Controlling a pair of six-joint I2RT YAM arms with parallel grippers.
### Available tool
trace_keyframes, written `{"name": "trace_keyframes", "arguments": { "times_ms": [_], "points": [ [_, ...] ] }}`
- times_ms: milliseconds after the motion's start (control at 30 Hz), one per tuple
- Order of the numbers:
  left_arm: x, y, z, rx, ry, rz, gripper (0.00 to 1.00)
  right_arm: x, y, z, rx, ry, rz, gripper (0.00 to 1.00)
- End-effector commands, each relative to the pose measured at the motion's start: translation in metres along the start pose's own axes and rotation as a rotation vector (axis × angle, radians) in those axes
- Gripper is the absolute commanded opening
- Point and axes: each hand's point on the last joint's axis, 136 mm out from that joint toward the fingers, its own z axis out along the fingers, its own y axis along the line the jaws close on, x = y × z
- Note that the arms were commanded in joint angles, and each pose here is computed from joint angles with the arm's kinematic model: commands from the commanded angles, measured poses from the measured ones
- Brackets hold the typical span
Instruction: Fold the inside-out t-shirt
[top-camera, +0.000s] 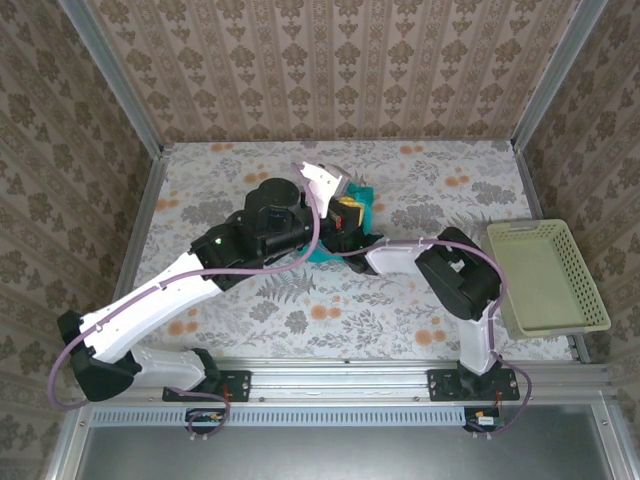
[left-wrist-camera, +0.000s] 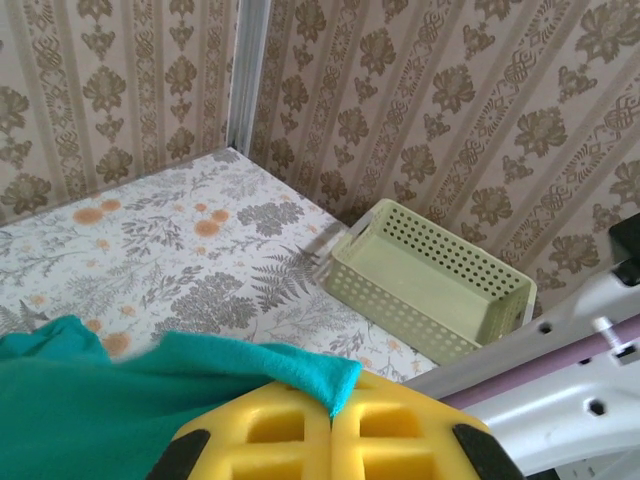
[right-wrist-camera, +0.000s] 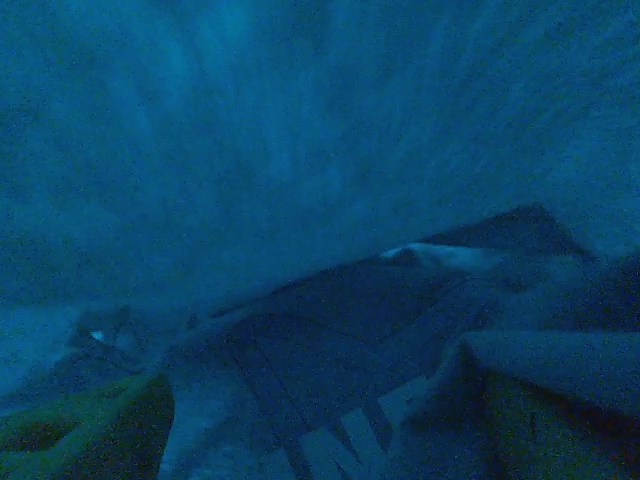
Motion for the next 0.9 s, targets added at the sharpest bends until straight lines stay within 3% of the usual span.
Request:
{"name": "trace_keyframes", "arguments": {
  "times_ms": [0,133,167,300,433,533,633,767,867],
  "points": [
    [-0.034,-0.008,-0.018,-0.004,-0.100,0.028,0.00,0.026,-0.015,0.013,0.047,0.160,0.043,0.85],
    [-0.038,-0.001,-0.025,-0.045,-0.126,0.031,0.00,0.030,-0.026,0.023,0.080,0.226,0.095,0.89],
    [-0.039,0.000,-0.026,-0.049,-0.131,0.030,0.00,0.031,-0.030,0.025,0.105,0.239,0.096,1.00],
    [-0.046,0.000,-0.039,-0.054,-0.165,0.030,0.00,0.033,-0.049,0.029,0.196,0.299,0.104,1.00],
    [-0.059,0.005,-0.063,-0.101,-0.222,0.053,0.00,0.029,-0.049,0.029,0.170,0.317,0.078,1.00],
    [-0.065,0.016,-0.077,-0.176,-0.239,0.075,0.00,0.023,-0.016,0.019,-0.001,0.266,-0.033,1.00],
    [-0.063,0.030,-0.081,-0.239,-0.224,0.081,0.00,0.009,-0.005,-0.003,-0.070,0.159,-0.094,1.00],
    [-0.059,0.036,-0.079,-0.246,-0.210,0.068,0.00,-0.009,-0.018,-0.020,-0.046,0.039,-0.053,1.00],
    [-0.058,0.026,-0.073,-0.185,-0.214,0.058,0.00,-0.010,-0.036,-0.011,0.037,0.081,0.002,1.00]
  ]
}}
